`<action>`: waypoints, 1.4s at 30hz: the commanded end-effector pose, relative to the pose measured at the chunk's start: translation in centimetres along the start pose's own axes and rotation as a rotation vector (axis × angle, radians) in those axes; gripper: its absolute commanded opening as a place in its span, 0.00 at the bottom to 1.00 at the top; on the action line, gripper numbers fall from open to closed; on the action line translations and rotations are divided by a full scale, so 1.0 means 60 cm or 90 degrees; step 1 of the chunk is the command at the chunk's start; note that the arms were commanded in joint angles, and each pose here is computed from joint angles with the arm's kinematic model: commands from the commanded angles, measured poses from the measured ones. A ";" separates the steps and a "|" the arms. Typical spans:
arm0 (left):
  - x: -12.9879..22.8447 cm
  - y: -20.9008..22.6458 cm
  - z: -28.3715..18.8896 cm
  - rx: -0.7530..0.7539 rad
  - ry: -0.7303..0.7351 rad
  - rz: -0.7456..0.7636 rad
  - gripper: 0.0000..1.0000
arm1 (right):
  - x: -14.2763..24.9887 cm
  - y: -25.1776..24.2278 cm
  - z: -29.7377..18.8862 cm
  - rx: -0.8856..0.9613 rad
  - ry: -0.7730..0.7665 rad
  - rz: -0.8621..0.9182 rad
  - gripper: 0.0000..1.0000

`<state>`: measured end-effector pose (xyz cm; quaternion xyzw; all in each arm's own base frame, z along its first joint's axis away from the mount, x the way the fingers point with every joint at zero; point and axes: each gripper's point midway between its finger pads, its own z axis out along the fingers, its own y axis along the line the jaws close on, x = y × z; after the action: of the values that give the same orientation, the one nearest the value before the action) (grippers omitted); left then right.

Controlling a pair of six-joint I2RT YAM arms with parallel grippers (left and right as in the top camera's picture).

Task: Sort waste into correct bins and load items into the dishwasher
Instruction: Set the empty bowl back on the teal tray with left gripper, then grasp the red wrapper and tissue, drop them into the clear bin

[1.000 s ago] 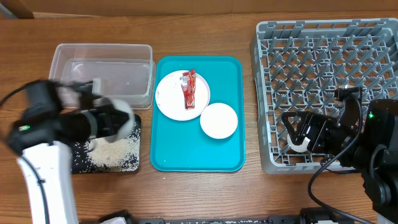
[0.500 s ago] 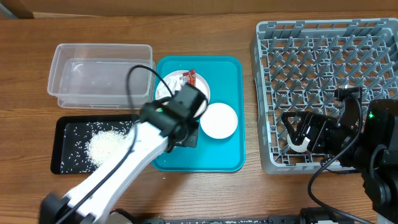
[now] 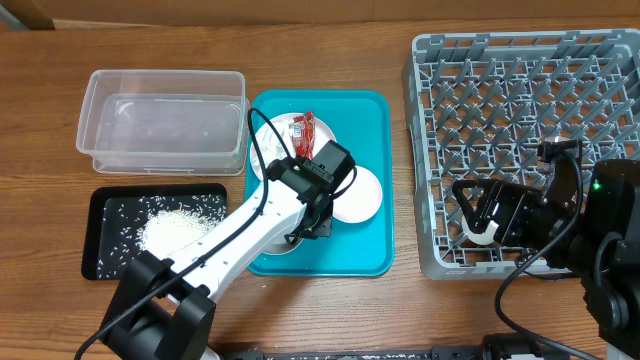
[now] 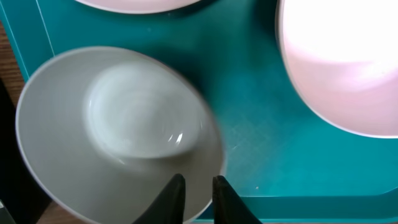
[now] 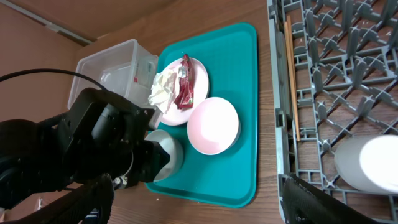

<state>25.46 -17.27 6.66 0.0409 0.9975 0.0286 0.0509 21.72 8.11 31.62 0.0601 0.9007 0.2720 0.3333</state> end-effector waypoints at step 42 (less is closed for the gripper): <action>-0.236 -0.021 0.109 0.068 -0.143 -0.009 0.42 | 0.001 0.008 -0.008 -0.007 -0.001 -0.009 0.88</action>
<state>40.32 -18.44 2.50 0.0250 0.9840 -0.0120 0.1762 21.42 8.10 31.32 0.0626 0.9038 0.2712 0.3250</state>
